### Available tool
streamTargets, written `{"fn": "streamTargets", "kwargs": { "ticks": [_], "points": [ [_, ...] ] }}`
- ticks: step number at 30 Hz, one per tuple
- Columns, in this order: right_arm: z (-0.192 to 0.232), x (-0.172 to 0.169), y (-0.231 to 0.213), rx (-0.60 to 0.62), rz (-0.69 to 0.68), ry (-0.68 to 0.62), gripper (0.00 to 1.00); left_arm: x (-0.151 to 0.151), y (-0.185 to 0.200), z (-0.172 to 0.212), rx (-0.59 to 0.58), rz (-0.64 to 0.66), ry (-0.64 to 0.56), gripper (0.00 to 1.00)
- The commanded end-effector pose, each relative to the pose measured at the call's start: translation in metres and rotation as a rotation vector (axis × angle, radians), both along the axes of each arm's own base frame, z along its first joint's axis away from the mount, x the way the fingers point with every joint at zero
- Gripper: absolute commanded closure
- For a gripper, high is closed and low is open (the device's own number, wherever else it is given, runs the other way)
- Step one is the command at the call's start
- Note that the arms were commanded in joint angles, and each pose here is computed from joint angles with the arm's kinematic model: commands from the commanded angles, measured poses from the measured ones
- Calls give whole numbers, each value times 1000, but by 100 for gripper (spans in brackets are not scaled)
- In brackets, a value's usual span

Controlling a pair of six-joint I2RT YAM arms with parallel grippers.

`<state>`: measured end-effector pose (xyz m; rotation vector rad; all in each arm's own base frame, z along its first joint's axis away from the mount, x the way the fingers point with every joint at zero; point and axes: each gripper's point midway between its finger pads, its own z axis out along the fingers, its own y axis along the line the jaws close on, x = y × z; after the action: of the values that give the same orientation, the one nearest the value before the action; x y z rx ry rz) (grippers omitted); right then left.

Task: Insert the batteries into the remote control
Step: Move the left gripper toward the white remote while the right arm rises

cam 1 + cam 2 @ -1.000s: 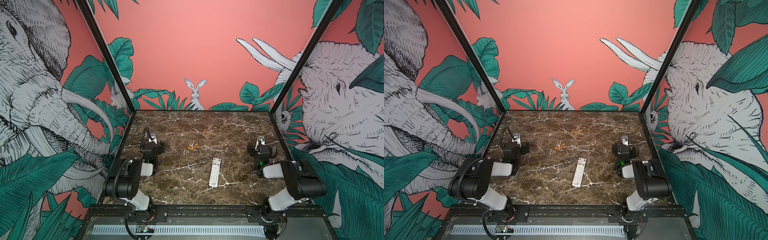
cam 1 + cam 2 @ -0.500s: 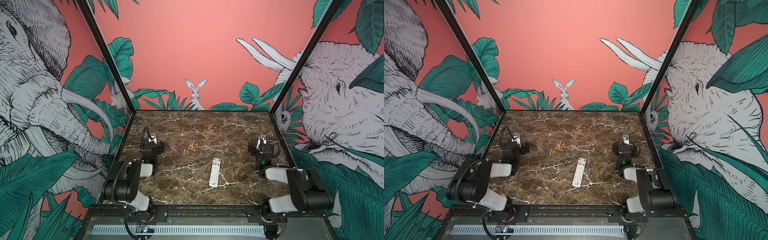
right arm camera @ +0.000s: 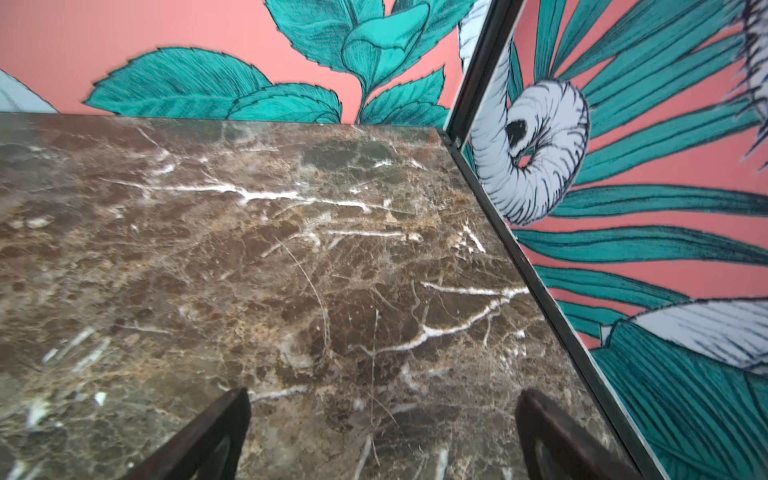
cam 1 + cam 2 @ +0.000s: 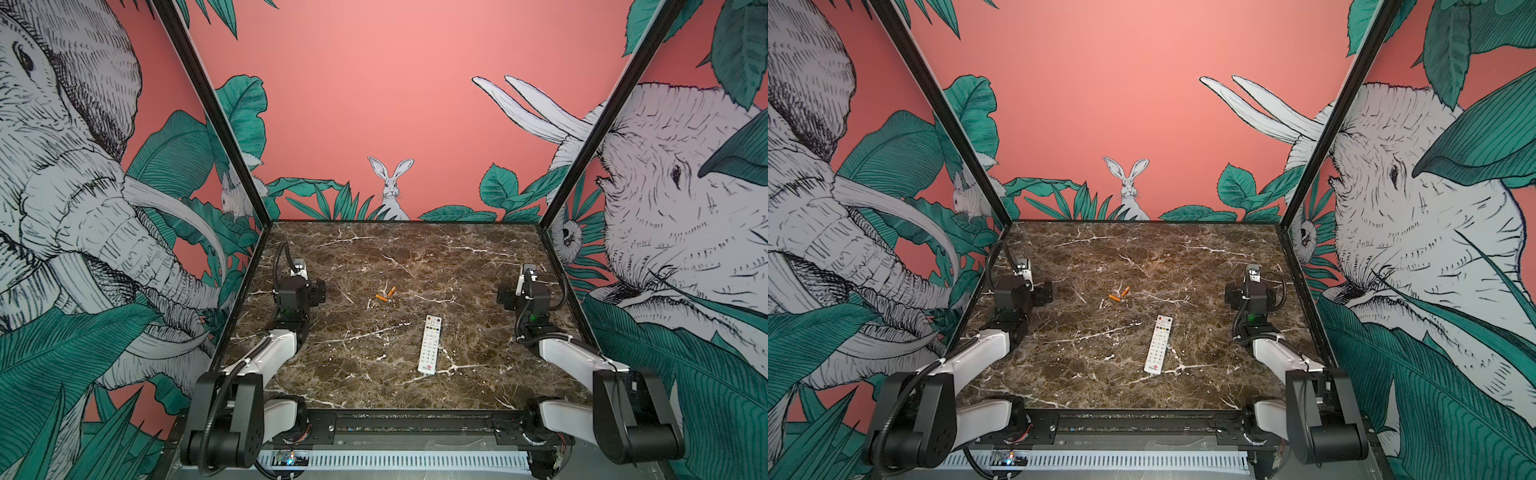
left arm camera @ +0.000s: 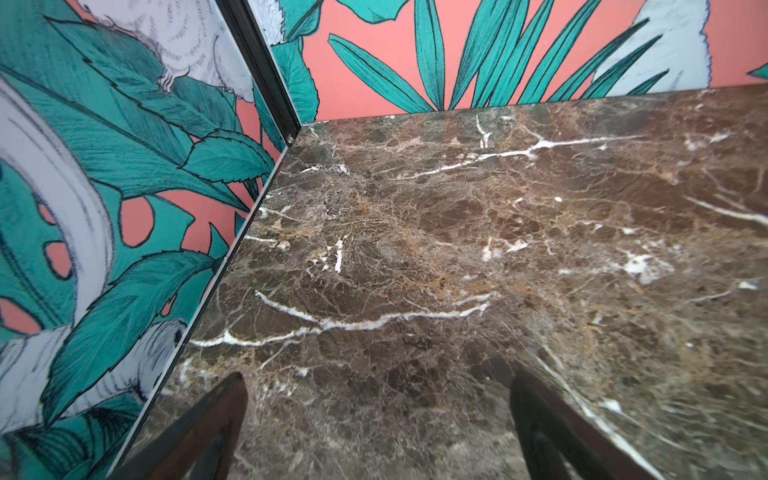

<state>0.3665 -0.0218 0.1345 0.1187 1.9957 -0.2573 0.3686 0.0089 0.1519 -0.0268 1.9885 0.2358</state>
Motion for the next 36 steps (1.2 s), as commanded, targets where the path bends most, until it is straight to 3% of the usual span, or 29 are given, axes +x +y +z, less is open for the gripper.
{"fn": "streamTargets", "kwargs": {
  "ticks": [1,6,11,30,36],
  "points": [
    [-3,-8,11,83,29,77,1,-17,-7,6,-54,26,80,1],
    [4,-20,25,127,54,126,1,-32,-23,22,-125,42,191,1],
    [10,-29,44,157,97,192,1,-38,-56,28,-191,-35,295,1],
    [32,-81,101,204,298,356,1,-77,-199,23,-183,-303,539,1],
    [44,-93,105,234,327,338,1,-91,-267,12,-187,-418,589,1]
  ]
}}
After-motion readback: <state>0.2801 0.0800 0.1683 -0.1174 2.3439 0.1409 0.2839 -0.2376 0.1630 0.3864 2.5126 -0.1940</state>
